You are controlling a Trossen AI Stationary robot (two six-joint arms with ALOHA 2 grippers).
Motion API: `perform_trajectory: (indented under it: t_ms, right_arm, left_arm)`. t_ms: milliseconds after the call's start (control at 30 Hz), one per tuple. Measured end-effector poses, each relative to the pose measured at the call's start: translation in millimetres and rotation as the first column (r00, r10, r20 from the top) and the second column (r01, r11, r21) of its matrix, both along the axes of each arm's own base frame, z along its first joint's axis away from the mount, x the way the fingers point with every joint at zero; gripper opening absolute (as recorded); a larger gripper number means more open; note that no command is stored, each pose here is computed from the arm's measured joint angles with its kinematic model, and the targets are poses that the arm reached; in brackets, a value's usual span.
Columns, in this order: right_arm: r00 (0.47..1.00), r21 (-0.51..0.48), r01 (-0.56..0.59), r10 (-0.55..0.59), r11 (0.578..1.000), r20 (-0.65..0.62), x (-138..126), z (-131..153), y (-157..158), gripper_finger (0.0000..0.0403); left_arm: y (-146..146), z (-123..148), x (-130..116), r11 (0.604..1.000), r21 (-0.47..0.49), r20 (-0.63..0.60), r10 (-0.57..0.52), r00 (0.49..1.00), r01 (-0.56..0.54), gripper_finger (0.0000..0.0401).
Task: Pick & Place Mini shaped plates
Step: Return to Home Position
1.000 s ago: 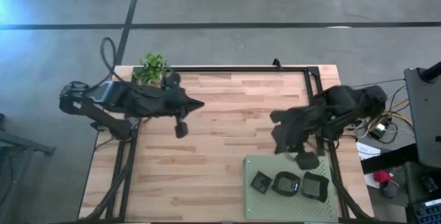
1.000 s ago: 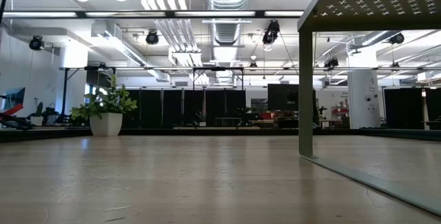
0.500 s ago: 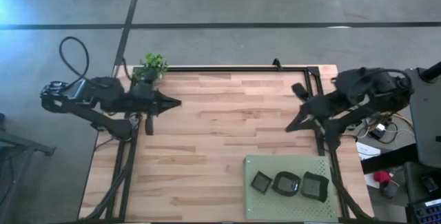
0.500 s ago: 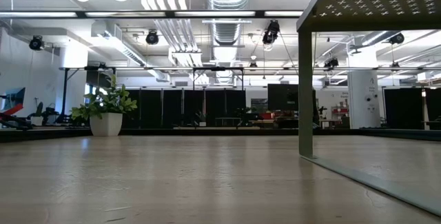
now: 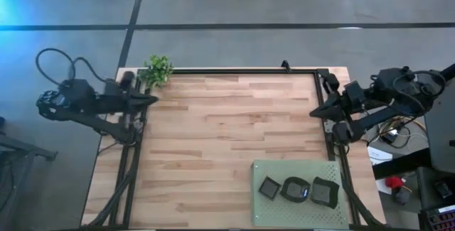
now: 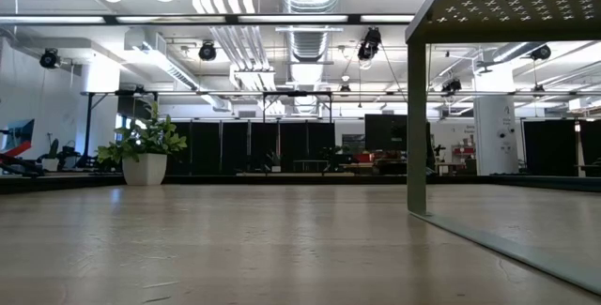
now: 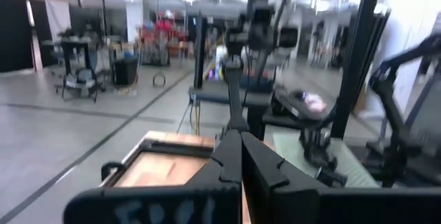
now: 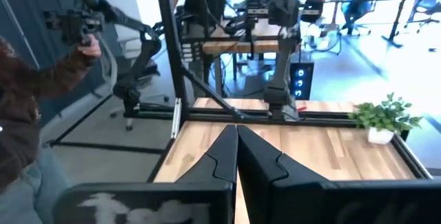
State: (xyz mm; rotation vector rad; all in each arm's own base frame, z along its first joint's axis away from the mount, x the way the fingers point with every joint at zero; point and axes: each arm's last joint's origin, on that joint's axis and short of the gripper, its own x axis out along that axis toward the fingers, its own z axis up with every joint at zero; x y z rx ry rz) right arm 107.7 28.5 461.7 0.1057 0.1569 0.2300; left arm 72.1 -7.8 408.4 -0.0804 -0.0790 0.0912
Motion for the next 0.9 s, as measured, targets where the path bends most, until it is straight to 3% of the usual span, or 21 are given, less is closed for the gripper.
perform_trajectory:
  t_ms: [267, 500, 900]
  right_arm:
    - [0.996, 0.024, 0.005, -0.008, 1.0, 0.087, -19.1, -12.4, -5.4, 0.0008]
    - [0.989, 0.023, 0.089, -0.091, 0.996, 0.115, -34.9, -31.3, -12.2, 0.0008]
    - [0.953, 0.053, 0.134, -0.144, 0.99, 0.266, -58.8, -66.6, -20.2, 0.0008]
  left_arm:
    - [7.7, -20.9, -30.4, 0.999, -0.031, 0.087, 0.013, 0.996, -0.01, 0.0]
    - [14.0, -29.5, -56.1, 0.999, -0.054, 0.196, 0.018, 0.981, -0.008, 0.0]
    - [22.9, -45.9, -90.0, 0.998, -0.031, 0.288, 0.053, 0.956, -0.046, 0.0]
